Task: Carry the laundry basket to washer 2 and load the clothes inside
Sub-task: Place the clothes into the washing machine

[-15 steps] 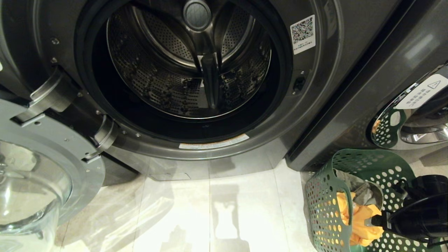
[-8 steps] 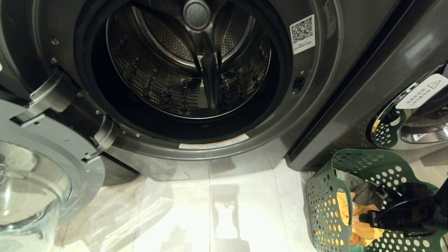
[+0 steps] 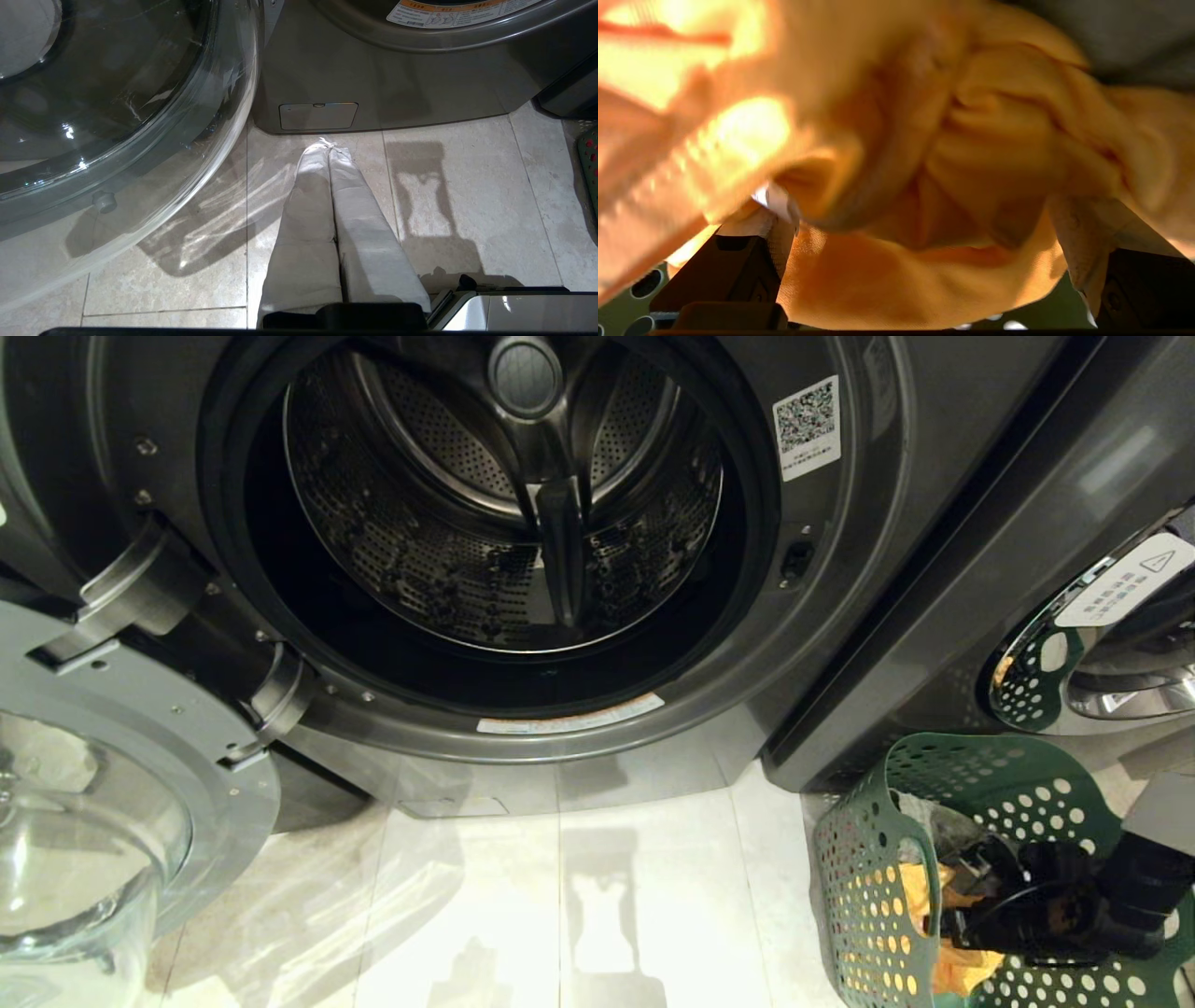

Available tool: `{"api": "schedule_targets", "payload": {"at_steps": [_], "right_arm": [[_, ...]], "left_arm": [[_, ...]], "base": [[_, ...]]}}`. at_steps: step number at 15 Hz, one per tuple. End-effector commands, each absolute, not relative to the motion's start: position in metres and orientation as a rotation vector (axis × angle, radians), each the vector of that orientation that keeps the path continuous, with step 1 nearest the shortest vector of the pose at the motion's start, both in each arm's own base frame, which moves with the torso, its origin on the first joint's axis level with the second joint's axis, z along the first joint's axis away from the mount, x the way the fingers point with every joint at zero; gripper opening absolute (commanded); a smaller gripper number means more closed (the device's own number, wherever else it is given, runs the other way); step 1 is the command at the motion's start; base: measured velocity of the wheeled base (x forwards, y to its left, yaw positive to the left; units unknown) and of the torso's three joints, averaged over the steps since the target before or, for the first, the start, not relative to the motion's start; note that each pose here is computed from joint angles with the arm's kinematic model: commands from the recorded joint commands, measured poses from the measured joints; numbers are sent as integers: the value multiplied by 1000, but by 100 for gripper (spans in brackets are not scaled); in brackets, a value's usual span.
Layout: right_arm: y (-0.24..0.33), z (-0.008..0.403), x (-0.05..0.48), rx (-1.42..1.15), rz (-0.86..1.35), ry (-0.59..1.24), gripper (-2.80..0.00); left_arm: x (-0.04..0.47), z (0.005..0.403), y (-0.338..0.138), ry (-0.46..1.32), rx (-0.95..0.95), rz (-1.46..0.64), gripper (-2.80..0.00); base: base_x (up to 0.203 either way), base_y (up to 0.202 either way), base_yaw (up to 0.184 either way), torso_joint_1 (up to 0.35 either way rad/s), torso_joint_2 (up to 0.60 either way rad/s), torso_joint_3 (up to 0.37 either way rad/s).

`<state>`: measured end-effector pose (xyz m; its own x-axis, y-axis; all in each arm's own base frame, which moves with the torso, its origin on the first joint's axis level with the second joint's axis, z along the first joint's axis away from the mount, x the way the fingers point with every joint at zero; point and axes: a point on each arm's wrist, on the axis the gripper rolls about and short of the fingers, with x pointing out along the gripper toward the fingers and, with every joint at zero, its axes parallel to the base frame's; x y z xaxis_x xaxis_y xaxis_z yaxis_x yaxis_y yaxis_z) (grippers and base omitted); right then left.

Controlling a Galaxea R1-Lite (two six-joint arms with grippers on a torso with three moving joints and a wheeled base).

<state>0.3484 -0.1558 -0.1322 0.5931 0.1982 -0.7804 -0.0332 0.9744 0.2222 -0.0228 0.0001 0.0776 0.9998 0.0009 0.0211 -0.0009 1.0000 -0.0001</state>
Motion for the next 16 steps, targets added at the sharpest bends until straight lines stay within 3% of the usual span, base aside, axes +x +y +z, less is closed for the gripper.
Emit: {"api": "schedule_targets", "payload": {"at_steps": [1,3,4,11,16], "right_arm": [[-147,-146,348,204,175,948,0],[-138,-147,351,210,226,942,0],[-133,-148,353,205,239,946,-280],[-133,-135,359,193,156,947,-280],[-141,-78,347,178,112,889,-280]], "left_arm": [[-22,76,0,-14,0,-1,-280],[-22,76,0,-14,0,0,-280],[-22,76,0,-14,0,1,-280],[-22,76,0,-14,0,1,-280],[-22,76,0,-14,0,2,-280]], "base": [[0,0,0,0,0,0],[0,0,0,0,0,0],[0,0,0,0,0,0],[0,0,0,0,0,0],[0,0,0,0,0,0]]}}
